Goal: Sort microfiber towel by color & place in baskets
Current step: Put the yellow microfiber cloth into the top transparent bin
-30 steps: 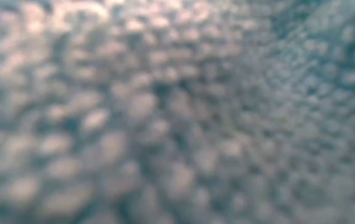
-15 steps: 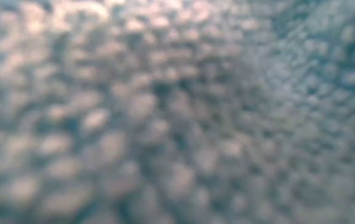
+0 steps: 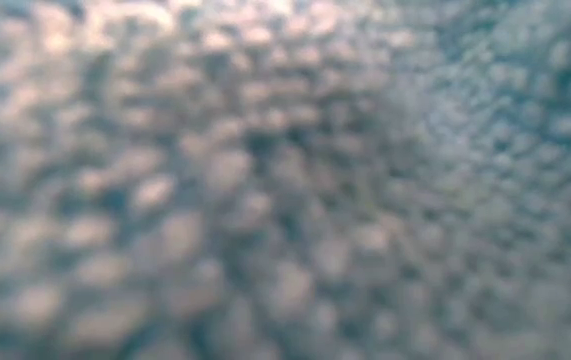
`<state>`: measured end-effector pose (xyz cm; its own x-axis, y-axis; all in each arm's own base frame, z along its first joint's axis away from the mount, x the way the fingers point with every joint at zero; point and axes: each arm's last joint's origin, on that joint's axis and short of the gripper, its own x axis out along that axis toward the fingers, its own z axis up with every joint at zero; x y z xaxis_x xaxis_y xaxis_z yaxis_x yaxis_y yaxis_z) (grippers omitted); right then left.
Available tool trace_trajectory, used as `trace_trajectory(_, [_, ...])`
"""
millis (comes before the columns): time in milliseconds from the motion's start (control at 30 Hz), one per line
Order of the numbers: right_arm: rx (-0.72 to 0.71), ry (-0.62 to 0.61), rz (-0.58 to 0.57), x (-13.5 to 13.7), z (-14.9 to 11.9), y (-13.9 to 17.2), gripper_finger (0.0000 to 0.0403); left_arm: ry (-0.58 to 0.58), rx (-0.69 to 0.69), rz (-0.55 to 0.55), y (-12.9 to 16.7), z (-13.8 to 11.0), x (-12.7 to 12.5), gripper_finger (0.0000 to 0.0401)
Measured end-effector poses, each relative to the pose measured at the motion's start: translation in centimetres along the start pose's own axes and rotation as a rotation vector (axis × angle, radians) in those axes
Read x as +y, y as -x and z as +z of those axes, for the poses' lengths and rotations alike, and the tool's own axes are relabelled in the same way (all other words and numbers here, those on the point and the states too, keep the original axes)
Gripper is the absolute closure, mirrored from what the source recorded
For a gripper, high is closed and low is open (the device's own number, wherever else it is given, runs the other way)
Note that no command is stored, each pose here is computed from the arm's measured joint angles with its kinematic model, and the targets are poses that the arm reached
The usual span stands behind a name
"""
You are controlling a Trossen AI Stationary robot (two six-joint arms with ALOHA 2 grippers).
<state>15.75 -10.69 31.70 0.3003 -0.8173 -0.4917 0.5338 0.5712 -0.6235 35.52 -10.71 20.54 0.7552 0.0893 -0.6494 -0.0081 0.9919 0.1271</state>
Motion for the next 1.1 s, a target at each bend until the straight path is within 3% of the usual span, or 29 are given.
trace_trajectory(400, [0.321,-0.017,0.294,2.7,-1.8,-6.8,0.0402,-0.001,0.0,-0.001,0.0,0.0,0.0,0.0102])
trace_trajectory(567, [0.42,0.008,0.335,4.3,-2.3,-9.3,0.0402,-0.001,0.001,-0.001,0.0,0.0,0.0,0.0102])
trace_trajectory(1100, [0.578,0.011,0.568,8.0,-3.9,-13.4,0.0397,-0.007,0.021,0.005,0.0,-0.2,0.2,0.0102])
